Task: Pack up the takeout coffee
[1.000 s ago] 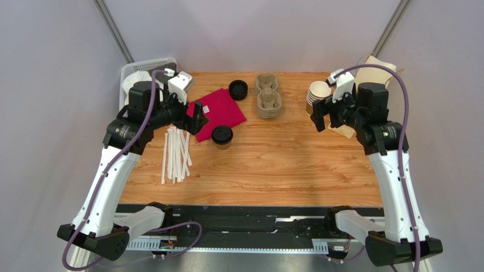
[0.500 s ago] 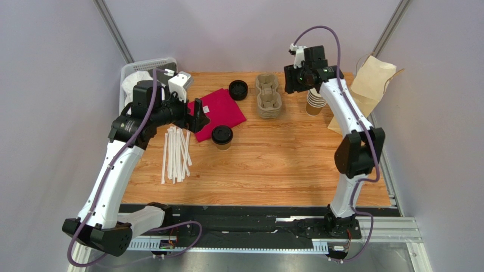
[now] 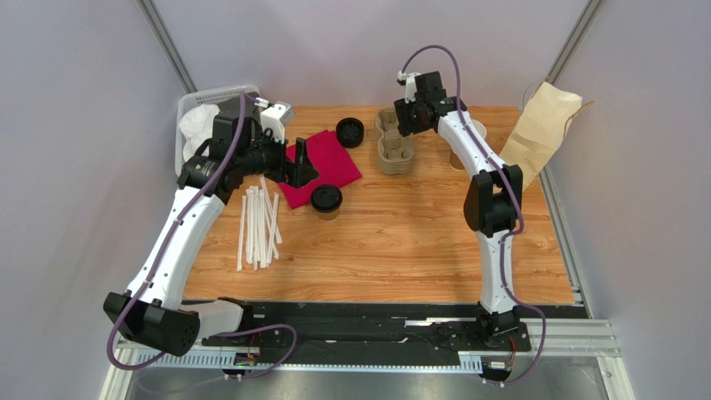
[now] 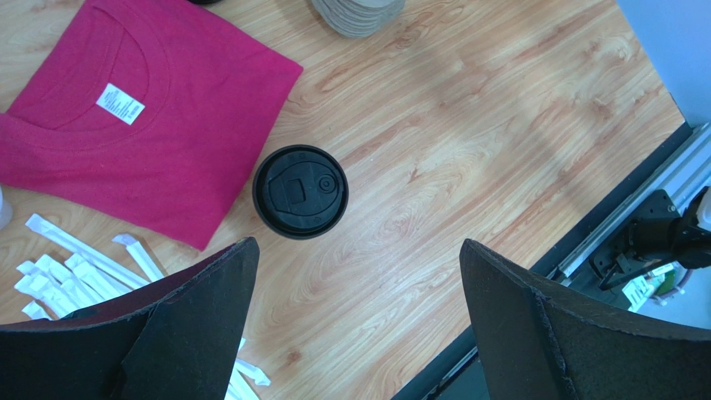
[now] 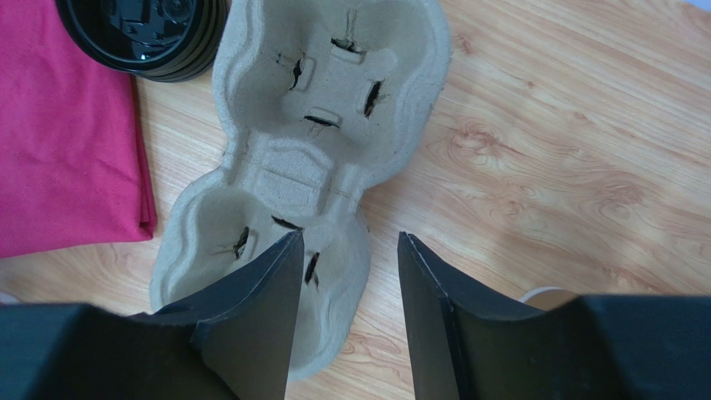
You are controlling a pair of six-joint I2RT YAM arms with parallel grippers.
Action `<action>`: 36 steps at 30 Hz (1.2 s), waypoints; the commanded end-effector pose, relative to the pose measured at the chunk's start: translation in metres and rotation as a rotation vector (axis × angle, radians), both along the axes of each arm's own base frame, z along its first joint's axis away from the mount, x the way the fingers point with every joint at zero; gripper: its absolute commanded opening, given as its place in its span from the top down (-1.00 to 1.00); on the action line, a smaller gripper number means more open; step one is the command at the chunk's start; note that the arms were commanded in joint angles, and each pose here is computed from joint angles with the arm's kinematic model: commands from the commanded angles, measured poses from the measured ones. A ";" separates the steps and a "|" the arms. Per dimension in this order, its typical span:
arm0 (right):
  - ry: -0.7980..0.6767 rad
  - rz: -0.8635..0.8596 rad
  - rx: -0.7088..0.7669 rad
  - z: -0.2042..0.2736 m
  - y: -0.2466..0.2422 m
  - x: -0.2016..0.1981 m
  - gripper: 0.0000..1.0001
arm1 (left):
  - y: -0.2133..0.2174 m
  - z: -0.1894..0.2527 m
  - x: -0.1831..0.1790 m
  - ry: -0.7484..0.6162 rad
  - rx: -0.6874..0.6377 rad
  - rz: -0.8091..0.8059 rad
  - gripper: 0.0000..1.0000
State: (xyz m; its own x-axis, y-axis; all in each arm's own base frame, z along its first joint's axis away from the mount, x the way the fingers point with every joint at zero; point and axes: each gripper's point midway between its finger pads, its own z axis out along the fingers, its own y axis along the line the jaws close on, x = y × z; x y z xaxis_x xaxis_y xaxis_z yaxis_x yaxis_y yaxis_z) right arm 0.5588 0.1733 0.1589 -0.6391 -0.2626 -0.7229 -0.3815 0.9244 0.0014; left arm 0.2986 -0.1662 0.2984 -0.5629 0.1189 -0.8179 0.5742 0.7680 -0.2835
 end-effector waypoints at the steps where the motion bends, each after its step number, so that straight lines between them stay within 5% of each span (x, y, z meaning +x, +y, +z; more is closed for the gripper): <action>1: -0.087 0.020 -0.002 0.014 0.007 0.021 0.03 | -0.004 0.022 0.003 -0.058 -0.046 -0.008 -0.98; 20: -0.070 0.031 0.007 -0.013 0.015 0.033 0.42 | -0.004 0.014 0.007 -0.046 -0.047 -0.003 -0.98; 23: -0.068 0.034 0.003 -0.014 0.016 0.032 0.56 | -0.003 0.013 0.008 -0.045 -0.046 0.000 -0.98; 27: -0.079 0.036 0.010 -0.007 0.015 0.032 1.00 | -0.003 0.012 0.008 -0.035 -0.052 0.001 -0.98; 36: -0.157 0.053 0.123 0.054 0.023 0.027 1.00 | -0.003 0.011 0.008 -0.023 -0.059 0.002 -0.98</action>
